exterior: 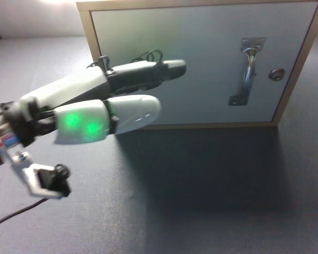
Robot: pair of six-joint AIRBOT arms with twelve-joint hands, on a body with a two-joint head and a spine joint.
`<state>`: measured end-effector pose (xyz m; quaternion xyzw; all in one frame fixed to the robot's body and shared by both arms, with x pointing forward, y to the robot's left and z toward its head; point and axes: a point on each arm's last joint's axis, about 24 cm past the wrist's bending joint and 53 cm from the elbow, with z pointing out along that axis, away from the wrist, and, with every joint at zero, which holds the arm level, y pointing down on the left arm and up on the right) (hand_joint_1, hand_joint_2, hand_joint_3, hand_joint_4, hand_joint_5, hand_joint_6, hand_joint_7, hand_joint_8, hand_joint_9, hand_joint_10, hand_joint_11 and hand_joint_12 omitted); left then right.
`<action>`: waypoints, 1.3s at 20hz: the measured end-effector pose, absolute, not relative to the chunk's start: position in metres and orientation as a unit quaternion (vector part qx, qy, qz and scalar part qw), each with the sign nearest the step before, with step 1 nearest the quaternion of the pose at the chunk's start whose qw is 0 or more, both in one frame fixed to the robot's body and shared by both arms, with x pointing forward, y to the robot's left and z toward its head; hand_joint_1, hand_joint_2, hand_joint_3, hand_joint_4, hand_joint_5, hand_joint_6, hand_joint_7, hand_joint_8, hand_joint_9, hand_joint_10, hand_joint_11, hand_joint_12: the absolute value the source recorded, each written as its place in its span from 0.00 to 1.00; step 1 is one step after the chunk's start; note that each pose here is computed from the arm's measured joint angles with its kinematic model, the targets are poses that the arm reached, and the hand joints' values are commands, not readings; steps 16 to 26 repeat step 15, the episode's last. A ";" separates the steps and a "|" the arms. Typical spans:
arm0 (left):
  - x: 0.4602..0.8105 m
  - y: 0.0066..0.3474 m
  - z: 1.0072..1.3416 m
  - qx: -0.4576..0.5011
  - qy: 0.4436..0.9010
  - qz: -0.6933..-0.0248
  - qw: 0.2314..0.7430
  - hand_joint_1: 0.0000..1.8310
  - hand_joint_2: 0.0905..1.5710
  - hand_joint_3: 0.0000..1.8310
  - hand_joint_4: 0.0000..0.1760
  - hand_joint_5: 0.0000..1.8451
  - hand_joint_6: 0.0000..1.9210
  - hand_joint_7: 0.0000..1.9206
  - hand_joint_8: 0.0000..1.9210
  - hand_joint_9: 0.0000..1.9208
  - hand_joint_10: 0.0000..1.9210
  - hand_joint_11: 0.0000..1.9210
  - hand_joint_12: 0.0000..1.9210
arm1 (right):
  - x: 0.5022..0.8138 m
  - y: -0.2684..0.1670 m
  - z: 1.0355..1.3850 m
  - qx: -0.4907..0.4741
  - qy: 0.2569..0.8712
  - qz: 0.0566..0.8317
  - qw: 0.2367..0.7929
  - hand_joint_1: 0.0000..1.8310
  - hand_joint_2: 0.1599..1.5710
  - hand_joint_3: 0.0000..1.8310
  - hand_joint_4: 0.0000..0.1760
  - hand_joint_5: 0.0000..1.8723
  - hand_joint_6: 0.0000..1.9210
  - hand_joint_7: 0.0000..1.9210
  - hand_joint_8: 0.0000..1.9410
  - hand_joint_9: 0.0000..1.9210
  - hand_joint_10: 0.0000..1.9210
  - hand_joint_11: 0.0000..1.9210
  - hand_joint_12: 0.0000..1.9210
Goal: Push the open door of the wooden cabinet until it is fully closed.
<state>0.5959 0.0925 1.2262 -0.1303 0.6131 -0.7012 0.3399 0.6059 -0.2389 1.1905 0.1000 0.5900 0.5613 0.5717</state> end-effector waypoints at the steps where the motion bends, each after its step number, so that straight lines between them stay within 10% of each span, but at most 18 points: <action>1: 0.591 0.099 1.228 -0.131 0.611 -0.702 0.342 0.05 0.94 0.00 0.00 0.15 0.00 0.16 0.00 0.15 0.00 0.12 0.05 | 0.606 -0.239 1.191 0.101 0.590 0.561 0.572 0.29 0.91 0.00 0.00 0.25 0.00 0.22 0.00 0.20 0.00 0.14 0.19; 4: 0.584 0.124 1.229 -0.165 0.601 -0.702 0.346 0.09 0.90 0.00 0.23 0.12 0.00 0.13 0.00 0.11 0.00 0.00 0.21 | 0.606 -0.239 1.191 0.101 0.589 0.562 0.572 0.24 0.93 0.00 0.00 0.24 0.00 0.21 0.00 0.20 0.00 0.15 0.19; 8: 0.589 0.160 1.236 -0.214 0.569 -0.703 0.370 0.06 0.86 0.00 0.00 0.16 0.01 0.19 0.00 0.19 0.01 0.07 0.24 | 0.605 -0.239 1.193 0.100 0.586 0.564 0.573 0.22 0.93 0.00 0.00 0.24 0.00 0.22 0.00 0.20 0.00 0.14 0.20; 26: 0.592 0.209 1.248 -0.277 0.508 -0.705 0.410 0.11 0.90 0.00 0.04 0.13 0.00 0.13 0.00 0.11 0.00 0.01 0.19 | 0.603 -0.240 1.200 0.097 0.574 0.571 0.579 0.24 0.96 0.00 0.00 0.23 0.00 0.21 0.00 0.21 0.00 0.10 0.32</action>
